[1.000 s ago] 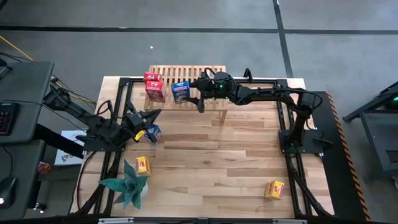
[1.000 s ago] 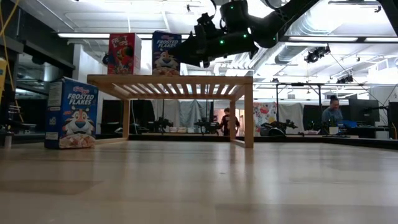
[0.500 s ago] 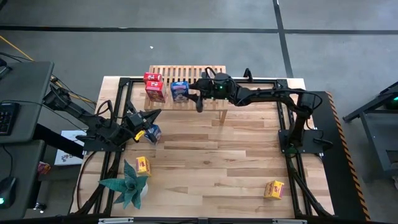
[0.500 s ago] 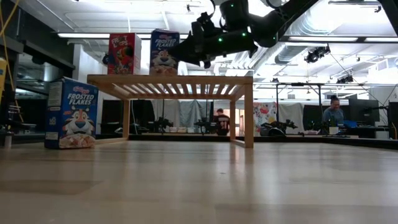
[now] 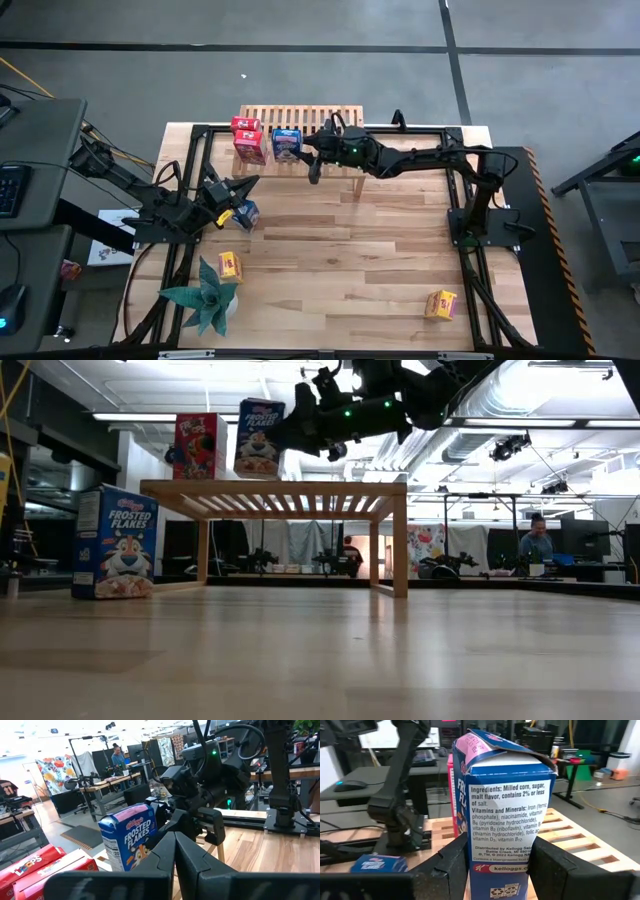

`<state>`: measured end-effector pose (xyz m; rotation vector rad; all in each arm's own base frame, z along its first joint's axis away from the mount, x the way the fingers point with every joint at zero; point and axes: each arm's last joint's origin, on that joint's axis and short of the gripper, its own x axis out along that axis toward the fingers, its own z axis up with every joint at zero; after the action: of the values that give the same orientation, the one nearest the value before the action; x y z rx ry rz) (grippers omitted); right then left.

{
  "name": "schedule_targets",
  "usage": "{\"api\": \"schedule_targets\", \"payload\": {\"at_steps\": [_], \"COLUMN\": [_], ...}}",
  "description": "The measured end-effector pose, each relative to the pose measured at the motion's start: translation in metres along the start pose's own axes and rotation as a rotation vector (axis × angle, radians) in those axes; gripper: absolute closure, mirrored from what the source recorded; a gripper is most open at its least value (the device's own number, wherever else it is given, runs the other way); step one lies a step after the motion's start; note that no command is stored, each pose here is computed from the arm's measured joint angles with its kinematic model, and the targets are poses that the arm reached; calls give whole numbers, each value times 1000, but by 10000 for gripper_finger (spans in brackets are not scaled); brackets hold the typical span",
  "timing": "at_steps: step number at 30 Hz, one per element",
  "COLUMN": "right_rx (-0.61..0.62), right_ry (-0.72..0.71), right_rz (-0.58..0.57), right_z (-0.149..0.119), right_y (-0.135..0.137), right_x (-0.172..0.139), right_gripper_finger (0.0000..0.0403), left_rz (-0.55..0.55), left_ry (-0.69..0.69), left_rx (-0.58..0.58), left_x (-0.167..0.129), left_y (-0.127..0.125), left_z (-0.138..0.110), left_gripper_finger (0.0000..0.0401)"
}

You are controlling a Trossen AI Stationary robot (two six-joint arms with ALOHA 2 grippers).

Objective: Stack cereal on shelf
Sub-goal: Put the right blue cereal box on the shelf

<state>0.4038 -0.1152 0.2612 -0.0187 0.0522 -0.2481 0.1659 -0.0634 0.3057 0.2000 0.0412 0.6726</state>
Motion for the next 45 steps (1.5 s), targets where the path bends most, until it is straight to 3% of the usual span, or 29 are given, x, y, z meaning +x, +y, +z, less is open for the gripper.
{"api": "schedule_targets", "payload": {"at_steps": [15,24,45], "right_rx": [-14,-15,24], "right_ry": [39,17,72], "right_rz": [24,20,54], "right_z": [-12,-1,-6], "right_y": [1,1,2], "right_x": [5,15,16], "right_gripper_finger": [236,236,219], "left_rz": [0,1,1], "left_ry": [-2,-1,-1], "left_rx": [-3,5,5], "left_x": [0,0,0], "left_y": [0,0,0], "left_z": [0,0,0], "left_gripper_finger": [401,401,401]}}
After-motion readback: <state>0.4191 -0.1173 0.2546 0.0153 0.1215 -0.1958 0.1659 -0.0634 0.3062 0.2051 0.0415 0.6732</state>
